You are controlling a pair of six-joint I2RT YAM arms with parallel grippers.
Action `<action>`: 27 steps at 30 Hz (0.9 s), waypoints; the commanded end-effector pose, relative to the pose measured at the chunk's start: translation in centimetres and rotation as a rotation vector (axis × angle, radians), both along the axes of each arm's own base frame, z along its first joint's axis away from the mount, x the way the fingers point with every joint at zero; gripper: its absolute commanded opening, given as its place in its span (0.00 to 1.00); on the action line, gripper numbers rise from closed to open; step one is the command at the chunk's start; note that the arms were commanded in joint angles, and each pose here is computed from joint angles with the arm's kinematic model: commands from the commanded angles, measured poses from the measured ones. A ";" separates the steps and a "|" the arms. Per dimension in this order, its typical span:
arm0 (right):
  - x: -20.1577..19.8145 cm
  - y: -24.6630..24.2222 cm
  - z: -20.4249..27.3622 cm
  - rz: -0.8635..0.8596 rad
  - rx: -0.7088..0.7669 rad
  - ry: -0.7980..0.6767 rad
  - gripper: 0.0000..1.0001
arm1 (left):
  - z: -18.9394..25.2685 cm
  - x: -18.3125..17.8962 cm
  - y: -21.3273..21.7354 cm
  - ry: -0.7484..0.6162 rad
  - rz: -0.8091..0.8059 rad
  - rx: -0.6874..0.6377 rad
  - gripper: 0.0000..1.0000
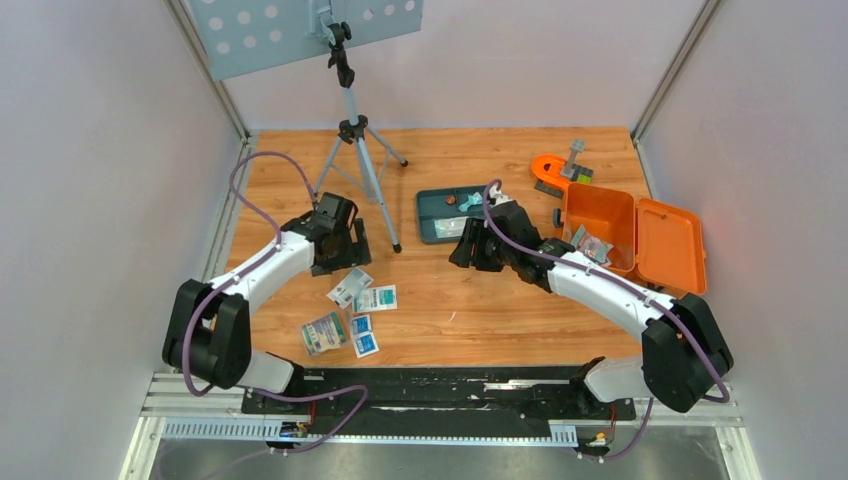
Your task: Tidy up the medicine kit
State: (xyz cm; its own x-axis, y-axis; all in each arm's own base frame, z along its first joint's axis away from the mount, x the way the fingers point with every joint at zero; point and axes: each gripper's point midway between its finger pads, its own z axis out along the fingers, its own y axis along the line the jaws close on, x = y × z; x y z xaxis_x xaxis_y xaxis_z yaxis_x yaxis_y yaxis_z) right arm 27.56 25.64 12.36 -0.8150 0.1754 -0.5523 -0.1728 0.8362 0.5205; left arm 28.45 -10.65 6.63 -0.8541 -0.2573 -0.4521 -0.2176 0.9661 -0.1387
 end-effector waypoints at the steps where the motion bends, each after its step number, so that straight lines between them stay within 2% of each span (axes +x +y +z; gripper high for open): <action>1: 0.5 1.0 1.2 0.005 0.035 -0.033 0.51 | -0.8 -0.3 -0.3 0.077 -0.115 0.038 0.93; 4: 0.4 0.9 1.2 0.005 0.035 -0.034 0.51 | -1.8 -0.8 -1.3 0.159 -0.171 0.014 0.95; 6: 0.3 0.8 1.1 0.004 0.033 -0.032 0.51 | -2.5 -1.2 -0.9 0.195 -0.147 0.039 0.95; 12: 0.2 0.6 1.0 -0.003 0.031 -0.030 0.51 | -3.0 -2.2 -0.7 0.214 -0.043 0.013 0.96; 17: 0.1 0.7 0.8 0.001 0.030 -0.026 0.51 | -4.2 -2.6 -2.0 0.248 -0.059 -0.044 0.96; 27: 0.0 0.3 0.7 -0.014 0.024 -0.029 0.51 | -4.5 -4.3 -9.9 0.291 -0.242 -0.194 0.95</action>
